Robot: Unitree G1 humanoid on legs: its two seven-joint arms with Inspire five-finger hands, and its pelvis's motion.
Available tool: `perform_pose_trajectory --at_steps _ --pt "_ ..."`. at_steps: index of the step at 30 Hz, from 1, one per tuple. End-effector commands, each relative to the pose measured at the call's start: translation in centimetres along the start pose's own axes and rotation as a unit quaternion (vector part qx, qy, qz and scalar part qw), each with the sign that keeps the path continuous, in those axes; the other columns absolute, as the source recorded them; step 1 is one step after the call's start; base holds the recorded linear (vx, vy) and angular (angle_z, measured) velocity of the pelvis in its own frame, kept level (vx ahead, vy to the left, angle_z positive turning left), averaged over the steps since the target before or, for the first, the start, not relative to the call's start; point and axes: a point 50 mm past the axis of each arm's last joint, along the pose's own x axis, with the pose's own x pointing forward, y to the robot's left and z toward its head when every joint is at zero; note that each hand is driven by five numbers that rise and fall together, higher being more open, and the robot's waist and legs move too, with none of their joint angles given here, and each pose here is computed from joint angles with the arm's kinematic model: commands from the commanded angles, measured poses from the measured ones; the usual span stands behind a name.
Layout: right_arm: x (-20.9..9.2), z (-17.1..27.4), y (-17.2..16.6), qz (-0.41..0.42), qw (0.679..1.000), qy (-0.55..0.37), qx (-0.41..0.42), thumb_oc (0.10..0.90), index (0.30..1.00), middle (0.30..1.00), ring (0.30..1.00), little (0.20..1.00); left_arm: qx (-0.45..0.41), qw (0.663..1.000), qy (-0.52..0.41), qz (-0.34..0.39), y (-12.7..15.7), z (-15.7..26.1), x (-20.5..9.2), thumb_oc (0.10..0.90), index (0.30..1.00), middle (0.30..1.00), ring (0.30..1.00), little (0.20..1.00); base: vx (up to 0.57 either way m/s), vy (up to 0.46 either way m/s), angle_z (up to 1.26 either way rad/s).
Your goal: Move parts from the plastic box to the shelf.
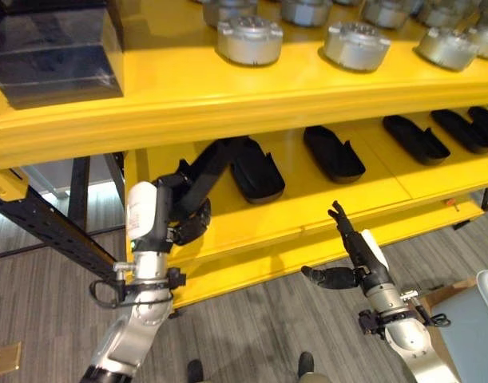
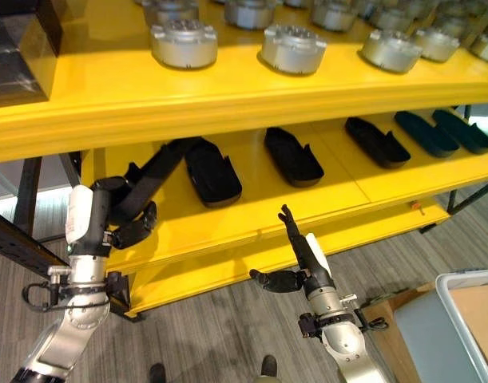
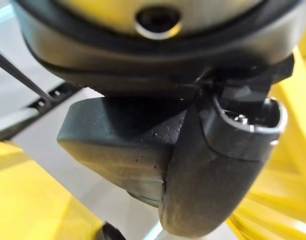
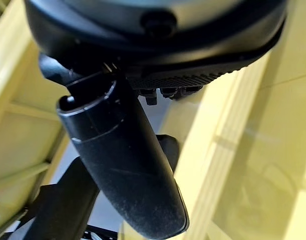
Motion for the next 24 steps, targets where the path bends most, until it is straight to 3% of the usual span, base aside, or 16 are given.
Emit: perform_pose_trajectory --at_steps 1,14,24 --pt "2.3 7.4 -1.3 -0.02 0.979 -0.2 -0.019 0.9 1.0 1.0 1.0 1.0 0.011 0.968 -0.15 0.201 4.4 4.9 6.1 0.4 0.3 0.3 0.3 0.3 -0.09 0.005 -0.04" --pt "3.1 9.5 -0.4 0.012 0.967 -0.253 -0.021 0.9 1.0 1.0 1.0 1.0 0.055 0.93 -0.094 0.35 7.2 3.5 8.5 0.4 0.3 0.3 0.3 0.3 -0.04 0.002 -0.03" --pt "3.2 9.9 -0.4 0.019 0.965 -0.26 -0.021 0.9 1.0 1.0 1.0 1.0 0.126 0.928 -0.042 0.349 7.7 1.2 8.0 0.4 0.3 0.3 0.3 0.3 0.0 -0.003 -0.01"
